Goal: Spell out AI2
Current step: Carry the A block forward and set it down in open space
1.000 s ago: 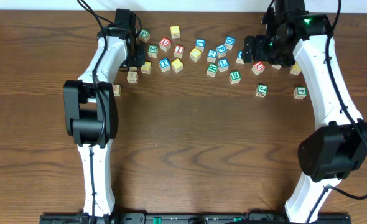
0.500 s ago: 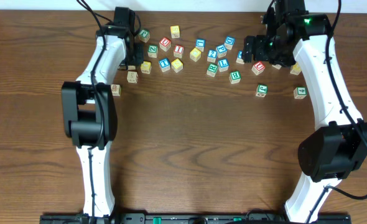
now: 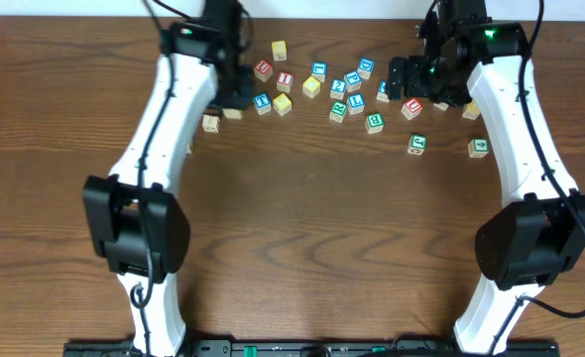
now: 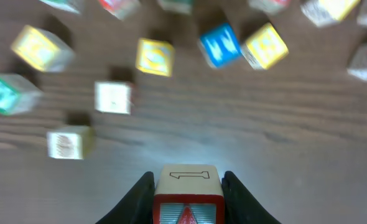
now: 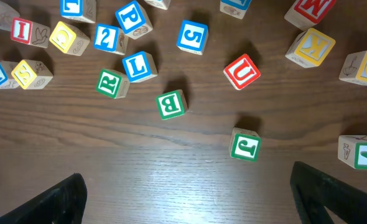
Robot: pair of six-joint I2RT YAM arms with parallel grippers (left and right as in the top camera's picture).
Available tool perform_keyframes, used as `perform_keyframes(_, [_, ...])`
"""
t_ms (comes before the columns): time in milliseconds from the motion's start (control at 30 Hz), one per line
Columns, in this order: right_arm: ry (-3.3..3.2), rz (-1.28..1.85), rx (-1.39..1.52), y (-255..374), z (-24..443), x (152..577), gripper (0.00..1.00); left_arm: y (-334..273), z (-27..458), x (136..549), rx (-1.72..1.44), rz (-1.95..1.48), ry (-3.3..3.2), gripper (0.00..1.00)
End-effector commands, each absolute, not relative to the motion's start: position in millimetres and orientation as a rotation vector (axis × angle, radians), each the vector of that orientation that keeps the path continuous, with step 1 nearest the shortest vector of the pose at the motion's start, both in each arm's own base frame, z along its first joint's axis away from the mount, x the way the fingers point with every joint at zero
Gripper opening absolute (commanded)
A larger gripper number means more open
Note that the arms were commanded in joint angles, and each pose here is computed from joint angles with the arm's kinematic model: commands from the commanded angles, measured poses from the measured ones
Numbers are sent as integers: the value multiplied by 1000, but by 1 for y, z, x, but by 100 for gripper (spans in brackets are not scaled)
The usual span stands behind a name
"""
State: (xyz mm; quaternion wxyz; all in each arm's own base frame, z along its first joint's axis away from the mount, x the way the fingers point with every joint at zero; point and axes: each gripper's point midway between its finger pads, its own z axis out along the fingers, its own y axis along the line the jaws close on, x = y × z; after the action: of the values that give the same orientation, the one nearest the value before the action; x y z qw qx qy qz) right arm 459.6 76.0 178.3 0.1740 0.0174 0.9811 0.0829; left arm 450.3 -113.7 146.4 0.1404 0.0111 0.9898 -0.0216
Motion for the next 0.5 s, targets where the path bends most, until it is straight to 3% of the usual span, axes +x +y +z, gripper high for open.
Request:
perform_keyframes(0, [2760, 228, 45, 80, 186, 463, 99, -138, 118, 432, 30, -77, 2942, 27])
perform_keyframes(467, [2760, 227, 44, 79, 186, 463, 99, -156, 47, 407, -22, -69, 2996, 27])
